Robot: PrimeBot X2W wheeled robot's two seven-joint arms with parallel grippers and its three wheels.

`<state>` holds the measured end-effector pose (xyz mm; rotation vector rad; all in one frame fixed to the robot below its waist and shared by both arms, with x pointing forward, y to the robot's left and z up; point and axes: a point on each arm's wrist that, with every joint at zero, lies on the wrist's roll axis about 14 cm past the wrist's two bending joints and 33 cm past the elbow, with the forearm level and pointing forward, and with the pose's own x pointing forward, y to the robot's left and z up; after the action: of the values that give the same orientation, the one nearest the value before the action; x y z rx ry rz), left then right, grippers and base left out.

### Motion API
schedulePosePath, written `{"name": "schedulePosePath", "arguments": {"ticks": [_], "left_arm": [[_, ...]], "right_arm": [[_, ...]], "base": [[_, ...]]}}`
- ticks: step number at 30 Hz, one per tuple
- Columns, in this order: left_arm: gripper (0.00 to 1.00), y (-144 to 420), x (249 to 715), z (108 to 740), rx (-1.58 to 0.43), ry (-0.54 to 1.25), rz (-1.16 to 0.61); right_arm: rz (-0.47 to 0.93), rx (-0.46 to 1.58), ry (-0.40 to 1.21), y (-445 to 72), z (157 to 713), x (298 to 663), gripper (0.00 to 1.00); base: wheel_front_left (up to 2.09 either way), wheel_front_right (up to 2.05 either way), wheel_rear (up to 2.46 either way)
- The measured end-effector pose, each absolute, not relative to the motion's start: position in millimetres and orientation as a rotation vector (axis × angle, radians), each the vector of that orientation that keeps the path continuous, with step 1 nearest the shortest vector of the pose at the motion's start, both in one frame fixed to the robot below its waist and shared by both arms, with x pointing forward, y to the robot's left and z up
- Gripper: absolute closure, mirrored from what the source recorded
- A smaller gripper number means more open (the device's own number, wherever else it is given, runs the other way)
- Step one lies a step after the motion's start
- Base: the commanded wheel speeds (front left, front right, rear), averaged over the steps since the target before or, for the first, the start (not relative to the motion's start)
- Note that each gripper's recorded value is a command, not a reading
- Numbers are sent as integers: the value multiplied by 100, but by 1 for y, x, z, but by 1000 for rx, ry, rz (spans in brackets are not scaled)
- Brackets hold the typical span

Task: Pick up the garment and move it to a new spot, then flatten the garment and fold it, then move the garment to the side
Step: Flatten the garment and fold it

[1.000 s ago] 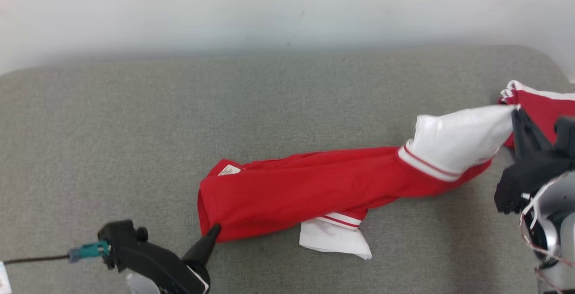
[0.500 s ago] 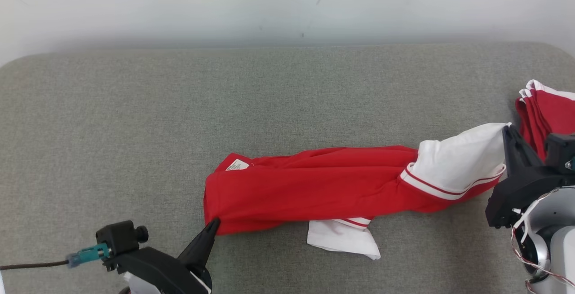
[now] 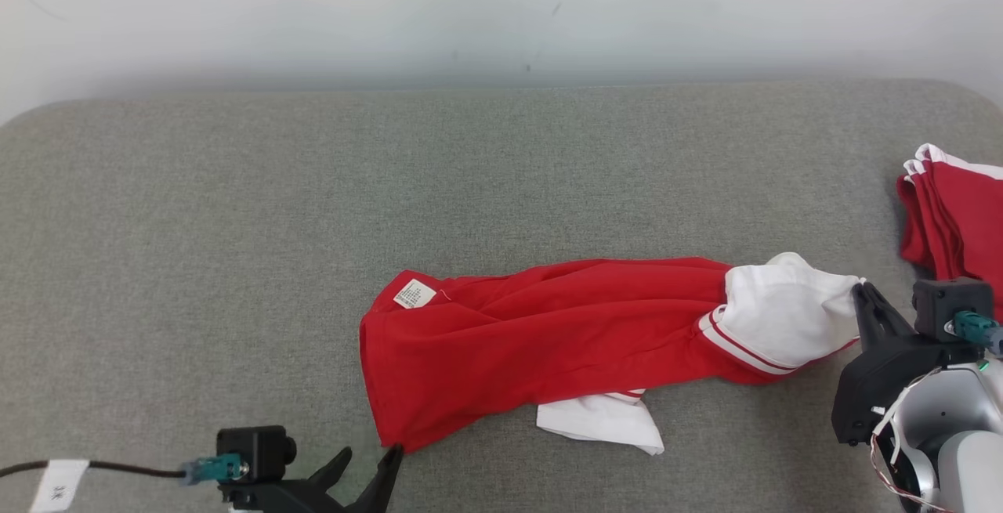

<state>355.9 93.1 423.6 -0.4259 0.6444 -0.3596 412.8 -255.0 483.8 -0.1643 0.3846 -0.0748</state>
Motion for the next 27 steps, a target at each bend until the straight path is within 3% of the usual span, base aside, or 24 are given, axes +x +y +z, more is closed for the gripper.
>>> {"name": "schedulePosePath", "arguments": {"ticks": [13,14,15,16,18,21,23,25,27], "left_arm": [[0,74,364,423,-321,635,-459],[10,74,364,423,-321,635,-459],[33,73,363,422,-319,636,-468],[47,72,363,421,-319,640,-471],[69,70,363,421,-319,642,-474],[77,71,362,420,-314,652,-477],[90,72,362,420,-311,651,-478],[91,72,361,421,-310,652,-479],[100,70,359,422,-317,654,-487]], "right_arm": [[-79,-161,392,-257,482,411,100],[-79,-161,392,-257,482,411,100],[-80,-161,392,-257,482,411,100],[-80,-160,393,-257,481,410,100],[-83,-159,394,-258,481,410,100],[-88,-158,394,-260,481,409,100],[-88,-156,392,-259,481,410,100],[-87,-155,391,-259,482,409,100],[-87,-154,391,-259,482,409,100]], "base": [[0,0,0],[0,0,0],[0,0,0],[0,0,0],[0,0,0],[0,0,0],[0,0,0],[0,0,0],[0,0,0]]}}
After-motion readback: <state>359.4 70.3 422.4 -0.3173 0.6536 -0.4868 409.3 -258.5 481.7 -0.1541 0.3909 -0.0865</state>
